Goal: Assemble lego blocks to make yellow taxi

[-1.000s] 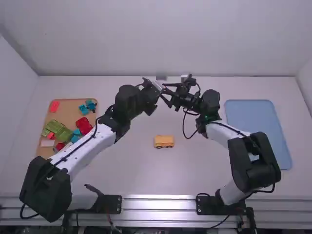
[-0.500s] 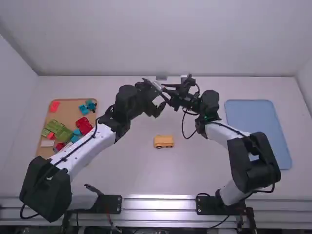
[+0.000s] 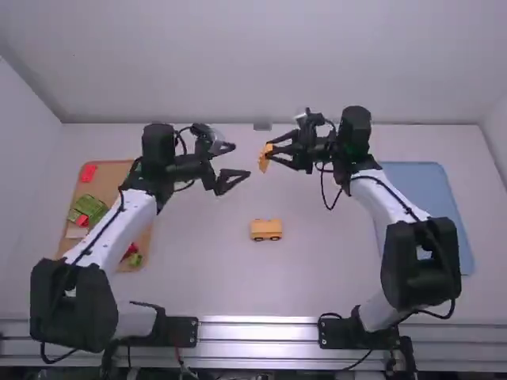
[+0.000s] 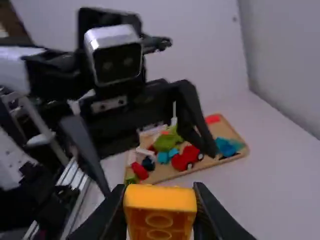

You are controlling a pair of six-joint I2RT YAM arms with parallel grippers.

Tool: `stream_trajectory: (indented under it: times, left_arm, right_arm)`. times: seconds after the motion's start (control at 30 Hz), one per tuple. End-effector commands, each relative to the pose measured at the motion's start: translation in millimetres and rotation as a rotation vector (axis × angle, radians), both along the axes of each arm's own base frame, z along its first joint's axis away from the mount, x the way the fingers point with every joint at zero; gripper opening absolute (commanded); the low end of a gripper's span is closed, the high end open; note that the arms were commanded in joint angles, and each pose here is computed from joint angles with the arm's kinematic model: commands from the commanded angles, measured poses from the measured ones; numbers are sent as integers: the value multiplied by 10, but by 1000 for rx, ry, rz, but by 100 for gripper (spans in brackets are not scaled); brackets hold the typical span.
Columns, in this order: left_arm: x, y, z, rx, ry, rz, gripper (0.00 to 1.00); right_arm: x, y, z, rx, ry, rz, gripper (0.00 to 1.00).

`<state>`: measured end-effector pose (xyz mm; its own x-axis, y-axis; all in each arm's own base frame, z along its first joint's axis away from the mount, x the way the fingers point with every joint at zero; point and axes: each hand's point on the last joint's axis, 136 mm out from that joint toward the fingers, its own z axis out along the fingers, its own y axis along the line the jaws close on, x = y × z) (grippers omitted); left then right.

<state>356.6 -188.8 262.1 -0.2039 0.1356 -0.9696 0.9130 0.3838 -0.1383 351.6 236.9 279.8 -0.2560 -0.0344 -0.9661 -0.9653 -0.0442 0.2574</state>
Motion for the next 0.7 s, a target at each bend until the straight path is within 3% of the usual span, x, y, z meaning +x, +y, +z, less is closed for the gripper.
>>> stream_trajectory:
  times: [0.0,0.2,0.33,0.37,0.43,0.47,0.67]
  left_arm:
    - [-235,-147,92,-91,17,-206,99]
    - [-256,-270,41,-136,32,-300,99]
    - [-241,-256,37,-140,22,-306,98]
    - [-241,-256,38,-139,20,-306,96]
    - [-240,-256,39,-139,20,-306,80]
    - [-238,-256,41,-139,17,-305,77]
    - [-149,-323,-5,-115,38,-244,70]
  right_arm:
    - [-174,-3,120,36,-154,117,15]
    - [-303,145,113,47,-189,171,15]
    - [-223,170,93,33,-181,123,14]
    - [-217,171,92,32,-178,119,14]
    - [-217,171,92,32,-181,120,14]
    - [-216,171,92,33,-184,119,14]
    - [-204,290,77,22,-187,96,13]
